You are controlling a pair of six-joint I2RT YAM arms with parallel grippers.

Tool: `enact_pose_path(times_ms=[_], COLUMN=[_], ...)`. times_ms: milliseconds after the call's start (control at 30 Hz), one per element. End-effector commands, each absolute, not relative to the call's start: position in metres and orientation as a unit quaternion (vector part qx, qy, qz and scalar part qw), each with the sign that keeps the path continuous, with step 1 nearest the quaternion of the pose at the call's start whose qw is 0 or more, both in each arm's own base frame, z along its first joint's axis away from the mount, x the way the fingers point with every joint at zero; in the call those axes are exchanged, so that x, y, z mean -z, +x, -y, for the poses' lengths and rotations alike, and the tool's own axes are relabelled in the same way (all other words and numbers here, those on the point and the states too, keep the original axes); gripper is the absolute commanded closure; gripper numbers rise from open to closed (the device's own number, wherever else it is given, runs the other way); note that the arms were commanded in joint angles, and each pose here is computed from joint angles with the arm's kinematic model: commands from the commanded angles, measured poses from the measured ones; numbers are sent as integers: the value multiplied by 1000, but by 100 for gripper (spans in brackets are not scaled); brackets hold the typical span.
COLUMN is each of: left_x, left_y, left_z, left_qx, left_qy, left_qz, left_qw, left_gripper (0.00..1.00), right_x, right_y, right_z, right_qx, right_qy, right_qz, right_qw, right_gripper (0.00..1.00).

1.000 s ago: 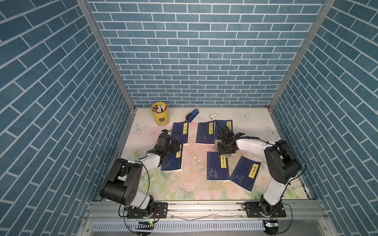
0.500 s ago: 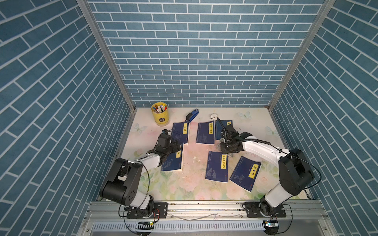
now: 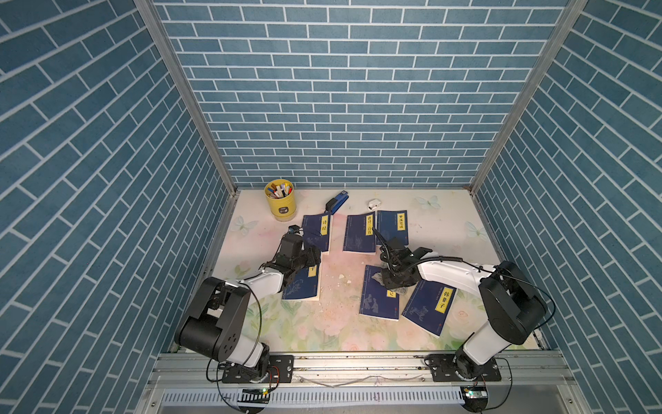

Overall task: Wipe the cover of the book
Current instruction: Wipe the dirt from the cover of the book.

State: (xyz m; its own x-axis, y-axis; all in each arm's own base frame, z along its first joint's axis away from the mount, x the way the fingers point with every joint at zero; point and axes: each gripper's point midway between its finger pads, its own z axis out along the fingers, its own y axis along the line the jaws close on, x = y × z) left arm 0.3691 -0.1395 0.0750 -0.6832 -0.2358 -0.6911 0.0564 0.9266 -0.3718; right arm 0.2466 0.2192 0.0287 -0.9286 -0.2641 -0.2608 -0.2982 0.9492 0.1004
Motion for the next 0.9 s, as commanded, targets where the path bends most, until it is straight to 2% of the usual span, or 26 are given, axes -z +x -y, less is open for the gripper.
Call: enact_pose_path(times_ms=[0, 200, 367, 500, 600, 767, 867], left_x=[-81, -82, -82, -80, -78, -76, -78], left_y=[375, 375, 374, 376, 376, 375, 375], left_z=[148, 145, 142, 145, 146, 148, 148], left_qx=[188, 177, 167, 171, 175, 181, 184], left_qy=[-37, -38, -36, -34, -33, -34, -35], left_qz=[-896, -897, -899, -899, -900, -899, -898], left_qw=[401, 402, 404, 402, 399, 398, 399], left_gripper=[22, 22, 22, 22, 23, 22, 23], right_x=[-8, -9, -14, -10, -6, -7, -3], right_y=[208, 161, 152, 173, 207, 251, 261], right_z=[-221, -224, -204, -188, -184, -194, -197], right_qx=[-69, -72, -64, -57, -61, -49, -41], right_qy=[-145, -153, -120, -90, -71, -87, -97], right_qz=[-985, -985, -990, -993, -992, -990, -990], right_qw=[66, 31, 47, 60, 82, 101, 98], right_gripper=[89, 88, 89, 89, 89, 89, 89])
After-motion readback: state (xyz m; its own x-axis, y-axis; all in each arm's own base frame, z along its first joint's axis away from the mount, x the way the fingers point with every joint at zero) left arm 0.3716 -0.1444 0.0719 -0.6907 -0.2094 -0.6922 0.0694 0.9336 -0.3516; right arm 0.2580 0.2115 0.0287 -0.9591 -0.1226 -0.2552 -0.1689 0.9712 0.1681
